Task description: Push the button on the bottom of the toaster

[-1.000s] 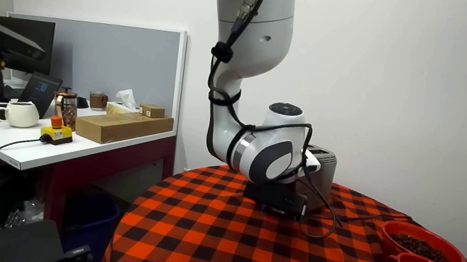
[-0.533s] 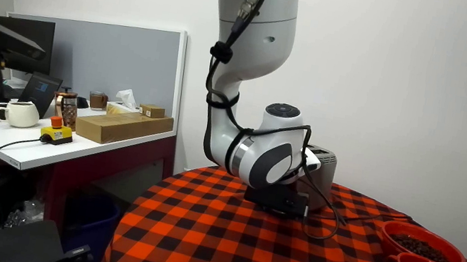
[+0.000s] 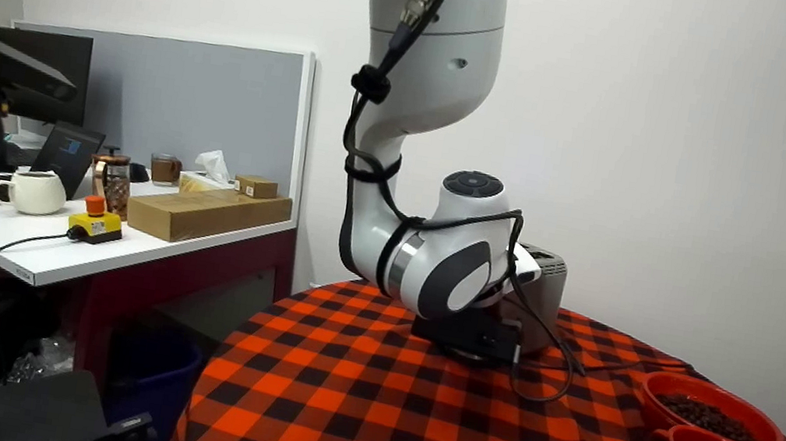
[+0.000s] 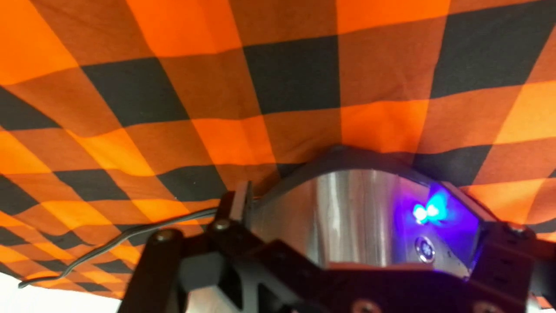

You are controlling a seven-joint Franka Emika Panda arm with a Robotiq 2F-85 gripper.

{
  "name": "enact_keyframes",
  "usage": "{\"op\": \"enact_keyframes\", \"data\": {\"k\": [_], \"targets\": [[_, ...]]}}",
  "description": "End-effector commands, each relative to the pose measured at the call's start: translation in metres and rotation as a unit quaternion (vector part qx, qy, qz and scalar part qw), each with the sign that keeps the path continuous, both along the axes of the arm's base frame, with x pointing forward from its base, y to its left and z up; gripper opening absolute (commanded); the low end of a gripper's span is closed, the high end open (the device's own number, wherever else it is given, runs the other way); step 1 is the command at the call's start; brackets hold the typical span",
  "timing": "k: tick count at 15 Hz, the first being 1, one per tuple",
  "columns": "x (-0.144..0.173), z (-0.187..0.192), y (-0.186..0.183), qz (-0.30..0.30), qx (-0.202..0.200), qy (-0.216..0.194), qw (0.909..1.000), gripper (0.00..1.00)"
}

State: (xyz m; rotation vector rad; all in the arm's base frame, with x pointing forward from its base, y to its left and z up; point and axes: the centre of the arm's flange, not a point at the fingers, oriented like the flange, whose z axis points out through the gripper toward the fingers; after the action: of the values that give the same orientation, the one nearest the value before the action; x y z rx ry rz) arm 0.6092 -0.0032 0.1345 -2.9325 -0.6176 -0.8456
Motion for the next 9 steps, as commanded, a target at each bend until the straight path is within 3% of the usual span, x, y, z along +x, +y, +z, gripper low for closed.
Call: {"op": "enact_keyframes", "data": {"k": [1, 5, 9], "targets": [[-0.0074, 0.0176, -0.0037, -0.004, 0.003, -0.021, 0.9998, 1.00], [-0.0057, 0.0223, -0.0059, -0.013, -0.005, -0.015, 0.9998, 1.00], [-0.0007, 0.0213, -0.0096, -0.027, -0.025, 0.021, 0.9991, 1.00]]}}
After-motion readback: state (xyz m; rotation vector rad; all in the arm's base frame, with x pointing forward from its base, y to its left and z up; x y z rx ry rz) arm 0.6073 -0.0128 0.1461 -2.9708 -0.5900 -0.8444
